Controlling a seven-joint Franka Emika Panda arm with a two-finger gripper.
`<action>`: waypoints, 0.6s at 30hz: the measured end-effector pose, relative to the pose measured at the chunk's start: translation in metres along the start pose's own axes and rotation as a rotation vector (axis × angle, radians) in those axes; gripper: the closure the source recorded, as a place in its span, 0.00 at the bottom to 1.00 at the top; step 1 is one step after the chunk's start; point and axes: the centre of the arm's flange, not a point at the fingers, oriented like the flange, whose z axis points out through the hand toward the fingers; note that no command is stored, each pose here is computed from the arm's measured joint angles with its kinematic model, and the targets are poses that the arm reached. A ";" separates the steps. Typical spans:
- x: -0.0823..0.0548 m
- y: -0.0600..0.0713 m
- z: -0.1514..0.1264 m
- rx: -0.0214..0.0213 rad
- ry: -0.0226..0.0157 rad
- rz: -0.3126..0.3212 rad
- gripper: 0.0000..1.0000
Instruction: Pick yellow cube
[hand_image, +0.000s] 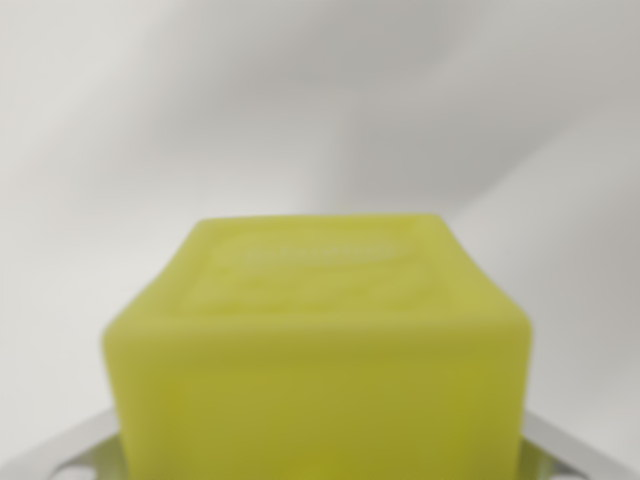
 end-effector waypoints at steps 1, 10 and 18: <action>0.000 0.000 -0.002 -0.0003 0.0001 0.000 1.00; 0.000 0.000 -0.025 -0.0004 0.0001 0.000 1.00; 0.000 0.000 -0.045 -0.0005 -0.0001 0.000 1.00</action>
